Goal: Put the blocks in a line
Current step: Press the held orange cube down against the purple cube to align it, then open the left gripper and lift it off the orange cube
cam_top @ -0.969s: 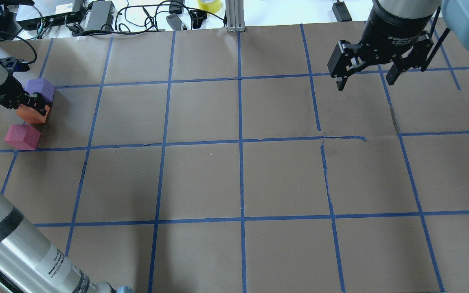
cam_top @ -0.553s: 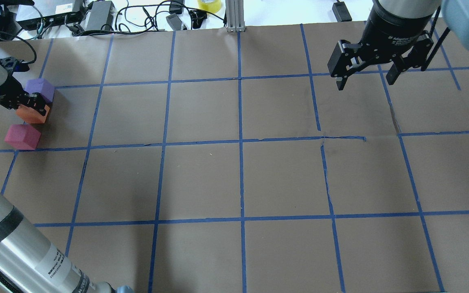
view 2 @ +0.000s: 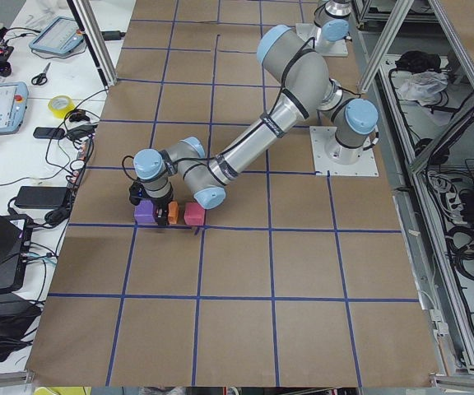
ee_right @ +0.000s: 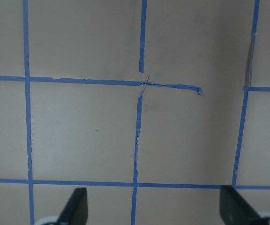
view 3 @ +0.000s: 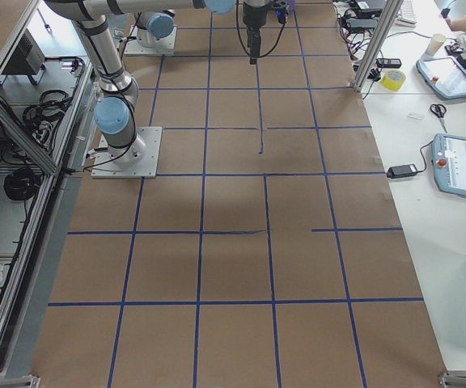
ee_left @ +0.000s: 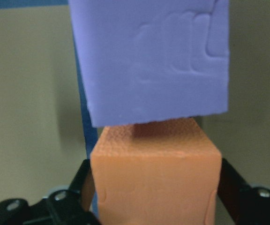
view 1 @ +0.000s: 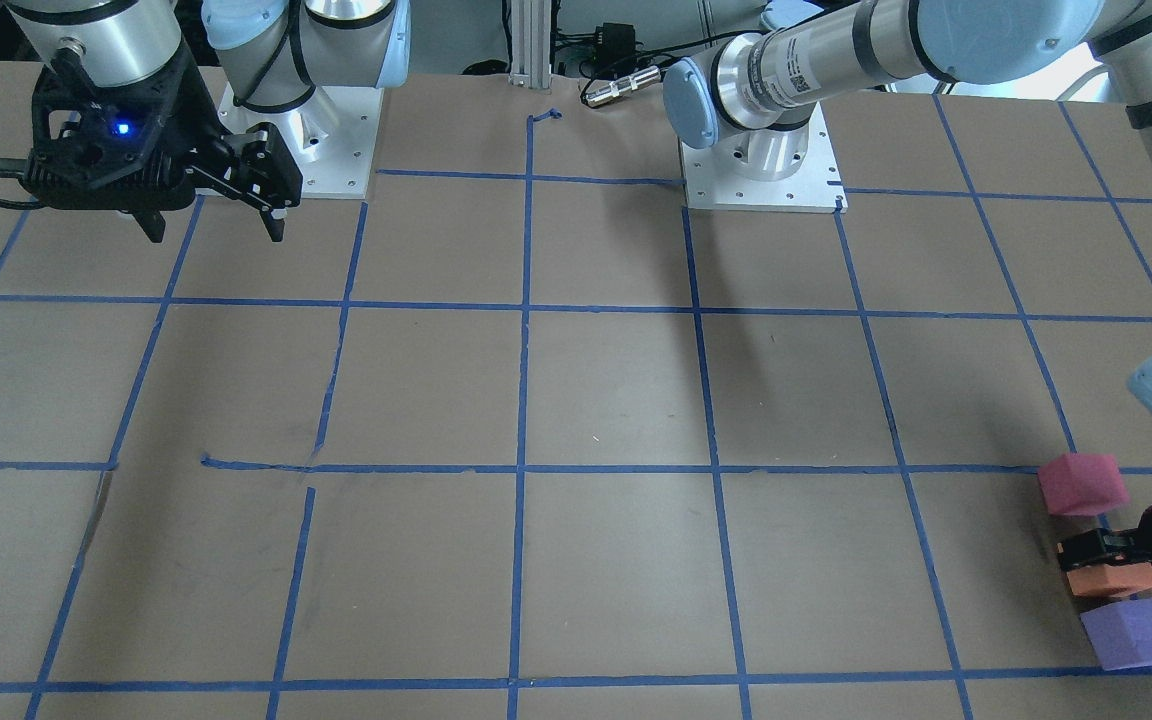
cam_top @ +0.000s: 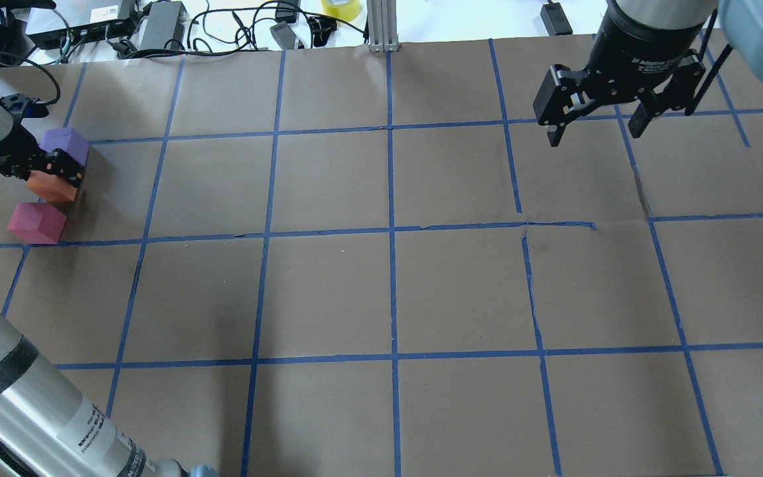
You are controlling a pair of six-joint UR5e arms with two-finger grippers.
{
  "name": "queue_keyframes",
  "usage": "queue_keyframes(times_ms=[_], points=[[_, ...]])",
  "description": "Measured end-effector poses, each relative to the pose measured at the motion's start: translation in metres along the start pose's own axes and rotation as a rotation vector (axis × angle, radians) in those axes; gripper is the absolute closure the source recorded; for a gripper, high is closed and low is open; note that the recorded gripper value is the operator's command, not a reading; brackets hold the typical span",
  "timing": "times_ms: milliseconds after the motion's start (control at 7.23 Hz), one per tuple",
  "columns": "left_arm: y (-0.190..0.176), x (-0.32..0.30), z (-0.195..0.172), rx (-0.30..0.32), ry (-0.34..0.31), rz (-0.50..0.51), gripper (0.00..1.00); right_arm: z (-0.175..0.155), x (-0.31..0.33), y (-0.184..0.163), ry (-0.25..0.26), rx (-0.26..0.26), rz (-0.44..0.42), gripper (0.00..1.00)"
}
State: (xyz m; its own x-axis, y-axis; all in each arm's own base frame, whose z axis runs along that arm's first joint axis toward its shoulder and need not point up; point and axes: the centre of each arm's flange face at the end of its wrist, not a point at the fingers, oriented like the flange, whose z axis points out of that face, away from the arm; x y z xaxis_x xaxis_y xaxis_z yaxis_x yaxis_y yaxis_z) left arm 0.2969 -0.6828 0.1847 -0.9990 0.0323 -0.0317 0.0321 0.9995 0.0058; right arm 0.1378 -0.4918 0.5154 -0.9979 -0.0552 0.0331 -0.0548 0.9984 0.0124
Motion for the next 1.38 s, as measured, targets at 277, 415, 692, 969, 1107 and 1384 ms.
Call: queue_keyframes(times_ms=[277,415,692,969,1107,1384], points=[[0.0,0.003,-0.016,0.002,-0.001,0.007,0.0,0.001,0.0,0.0,0.0,-0.002,0.0,0.0],[-0.001,0.007,-0.032,0.009,-0.006,0.012,0.0,0.001,0.0,0.0,0.0,-0.002,0.0,0.0],[0.002,0.035,-0.088,-0.009,0.005,0.038,0.0,0.001,0.0,0.0,0.0,-0.002,0.0,0.0],[0.033,0.077,-0.188,-0.046,0.032,0.054,0.0,0.001,0.0,0.0,0.0,-0.002,0.0,0.0],[0.059,0.097,-0.236,-0.057,0.038,0.051,0.0,0.0,0.0,0.0,0.0,-0.002,0.0,0.0],[0.117,0.135,-0.319,-0.048,0.031,0.019,0.0,0.0,0.0,0.0,0.0,-0.002,-0.001,0.0]])
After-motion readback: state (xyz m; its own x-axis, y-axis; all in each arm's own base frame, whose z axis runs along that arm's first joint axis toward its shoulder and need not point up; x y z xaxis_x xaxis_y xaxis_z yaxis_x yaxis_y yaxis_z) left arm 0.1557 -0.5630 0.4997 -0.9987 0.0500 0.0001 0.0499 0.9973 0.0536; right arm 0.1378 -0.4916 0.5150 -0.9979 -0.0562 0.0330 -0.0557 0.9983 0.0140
